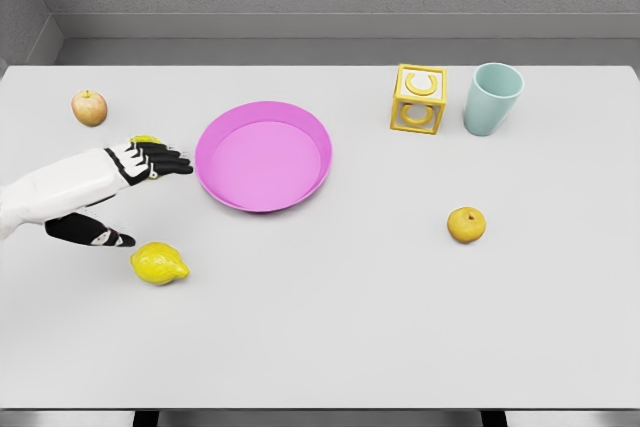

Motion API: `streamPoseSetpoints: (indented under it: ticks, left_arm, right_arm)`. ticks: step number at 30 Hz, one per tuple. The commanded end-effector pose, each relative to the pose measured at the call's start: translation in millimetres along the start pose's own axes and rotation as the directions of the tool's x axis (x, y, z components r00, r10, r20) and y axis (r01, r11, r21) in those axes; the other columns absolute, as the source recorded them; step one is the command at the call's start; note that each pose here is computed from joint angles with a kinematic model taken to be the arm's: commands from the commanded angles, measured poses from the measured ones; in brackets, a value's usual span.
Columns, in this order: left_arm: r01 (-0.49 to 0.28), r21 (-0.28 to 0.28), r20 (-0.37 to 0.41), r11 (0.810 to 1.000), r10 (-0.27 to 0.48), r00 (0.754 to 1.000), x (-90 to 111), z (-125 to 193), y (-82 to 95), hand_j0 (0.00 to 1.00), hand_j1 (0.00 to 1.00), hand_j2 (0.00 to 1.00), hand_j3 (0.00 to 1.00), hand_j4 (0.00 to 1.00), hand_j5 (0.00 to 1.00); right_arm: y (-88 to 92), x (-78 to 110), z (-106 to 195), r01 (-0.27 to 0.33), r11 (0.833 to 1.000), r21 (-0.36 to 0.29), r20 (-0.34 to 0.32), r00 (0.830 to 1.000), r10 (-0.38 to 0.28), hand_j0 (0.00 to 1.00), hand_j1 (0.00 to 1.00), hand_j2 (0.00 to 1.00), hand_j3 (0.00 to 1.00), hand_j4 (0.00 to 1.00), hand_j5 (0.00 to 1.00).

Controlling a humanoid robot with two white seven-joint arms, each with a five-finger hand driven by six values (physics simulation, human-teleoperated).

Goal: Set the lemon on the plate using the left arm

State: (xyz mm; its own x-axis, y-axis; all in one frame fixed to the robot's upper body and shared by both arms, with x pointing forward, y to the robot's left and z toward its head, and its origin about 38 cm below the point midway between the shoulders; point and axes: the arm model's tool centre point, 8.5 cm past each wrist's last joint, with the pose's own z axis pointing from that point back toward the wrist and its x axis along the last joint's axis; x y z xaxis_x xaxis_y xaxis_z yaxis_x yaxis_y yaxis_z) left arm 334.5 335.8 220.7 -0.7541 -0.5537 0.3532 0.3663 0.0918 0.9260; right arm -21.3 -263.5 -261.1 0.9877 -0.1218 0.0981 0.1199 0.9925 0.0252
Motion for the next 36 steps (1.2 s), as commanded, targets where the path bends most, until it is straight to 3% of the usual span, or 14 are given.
streamPoseSetpoints:
  ticks: [1,14,25,36]
  left_arm:
    - [-0.009,0.005,0.004,1.0,0.009,1.0,0,-1,0.0,1.0,1.0,1.0,1.0,1.0,1.0]
    - [-0.097,-0.057,-0.049,0.994,0.094,0.994,-1,19,-39.9,1.0,1.0,1.0,1.0,1.0,1.0]
    - [-0.125,-0.083,-0.092,0.989,0.117,0.989,-3,29,-59.0,1.0,1.0,1.0,1.0,1.0,1.0]
    - [-0.029,-0.159,-0.147,0.987,0.006,0.989,-7,20,-75.0,1.0,1.0,1.0,1.0,1.0,1.0]
  right_arm:
    - [0.0,-0.3,0,0.0,1.0,0.0,-0.001,1.0,0.0,1.0,1.0,1.0,1.0,1.0,1.0]
    - [0.0,0.2,0,0.0,1.0,0.0,0.001,1.0,0.0,1.0,1.0,1.0,1.0,1.0,1.0]
    - [0.0,0.2,0,0.0,1.0,0.0,0.001,1.0,0.0,1.0,1.0,1.0,1.0,1.0,1.0]
    - [0.0,0.2,0,0.0,1.0,0.0,0.001,1.0,0.0,1.0,1.0,1.0,1.0,1.0,1.0]
